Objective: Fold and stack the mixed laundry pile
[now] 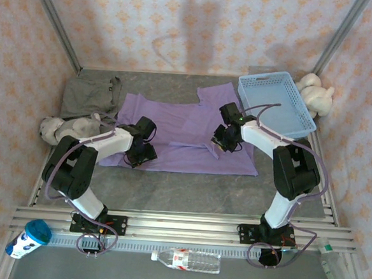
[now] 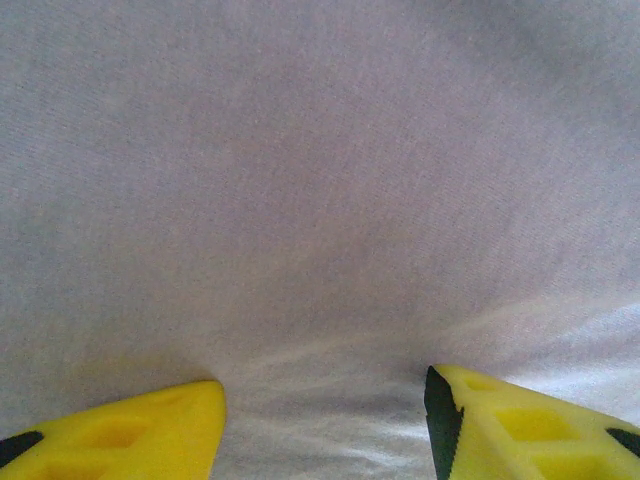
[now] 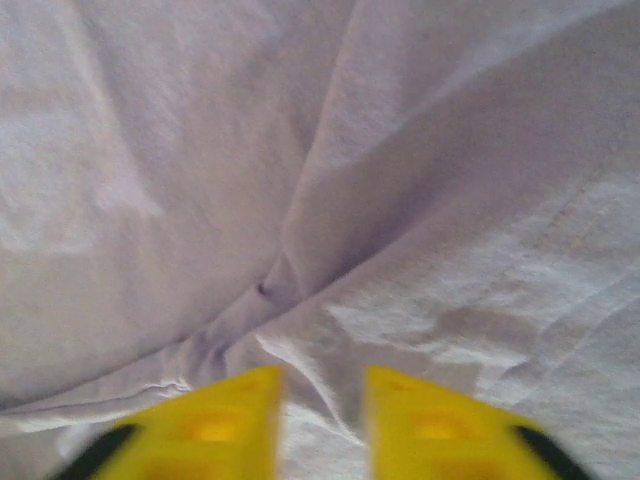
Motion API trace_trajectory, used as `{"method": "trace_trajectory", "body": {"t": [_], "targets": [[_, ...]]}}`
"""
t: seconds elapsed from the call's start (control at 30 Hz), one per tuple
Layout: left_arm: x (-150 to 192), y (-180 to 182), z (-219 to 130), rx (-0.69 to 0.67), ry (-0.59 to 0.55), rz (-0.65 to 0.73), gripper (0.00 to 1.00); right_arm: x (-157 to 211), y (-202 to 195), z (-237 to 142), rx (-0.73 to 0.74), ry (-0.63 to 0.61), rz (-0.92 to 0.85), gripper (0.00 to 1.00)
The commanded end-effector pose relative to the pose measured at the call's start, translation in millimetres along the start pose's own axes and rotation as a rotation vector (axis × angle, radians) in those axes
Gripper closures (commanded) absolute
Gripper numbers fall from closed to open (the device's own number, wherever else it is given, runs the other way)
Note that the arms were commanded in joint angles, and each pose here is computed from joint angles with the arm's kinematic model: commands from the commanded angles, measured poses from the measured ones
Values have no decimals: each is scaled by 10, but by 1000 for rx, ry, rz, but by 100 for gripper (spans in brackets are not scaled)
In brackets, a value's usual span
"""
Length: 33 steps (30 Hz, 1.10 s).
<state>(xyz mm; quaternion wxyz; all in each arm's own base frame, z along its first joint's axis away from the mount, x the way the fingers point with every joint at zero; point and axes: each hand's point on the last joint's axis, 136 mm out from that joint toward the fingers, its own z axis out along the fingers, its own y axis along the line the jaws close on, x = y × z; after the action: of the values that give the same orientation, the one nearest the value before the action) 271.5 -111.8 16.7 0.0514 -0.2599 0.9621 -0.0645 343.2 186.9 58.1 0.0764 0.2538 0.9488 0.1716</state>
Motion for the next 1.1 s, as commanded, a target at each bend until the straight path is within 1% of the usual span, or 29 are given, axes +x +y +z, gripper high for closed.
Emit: {"method": "trace_trajectory", "body": {"t": [0.0, 0.07, 0.13, 0.2, 0.27, 0.3, 0.4, 0.47, 0.63, 0.8, 0.93, 1.03, 1.07], "targets": [[120, 280, 107, -94, 25, -36, 42, 162, -151, -66, 48, 23, -40, 58], [129, 287, 124, -97, 29, -37, 42, 221, -180, -29, 52, 27, -52, 55], [129, 275, 133, -94, 33, -39, 42, 264, -182, 22, 55, 39, -57, 54], [132, 275, 131, -93, 33, -40, 42, 270, -176, 68, 57, 44, -56, 56], [129, 280, 126, -96, 32, -38, 42, 257, -182, 105, 67, 43, -55, 60], [126, 286, 125, -100, 30, -36, 42, 246, -187, 114, 75, 41, -54, 65], [135, 307, 130, -105, 31, -36, 42, 198, -196, 100, 95, 24, -61, 90], [147, 321, 142, -109, 34, -37, 42, 150, -174, 55, 97, 6, -70, 100], [158, 336, 165, -116, 40, -35, 43, -21, -28, -115, 70, -46, -86, 100], [165, 360, 171, -125, 40, -30, 43, -230, 222, -240, 49, -75, -124, 100], [188, 394, 184, -135, 47, -27, 42, -479, 502, -241, 31, -99, -152, 100], [198, 407, 195, -138, 49, -28, 42, -690, 746, -170, 20, -120, -193, 100], [202, 413, 198, -139, 51, -29, 42, -748, 803, -155, 30, -118, -207, 93]]}}
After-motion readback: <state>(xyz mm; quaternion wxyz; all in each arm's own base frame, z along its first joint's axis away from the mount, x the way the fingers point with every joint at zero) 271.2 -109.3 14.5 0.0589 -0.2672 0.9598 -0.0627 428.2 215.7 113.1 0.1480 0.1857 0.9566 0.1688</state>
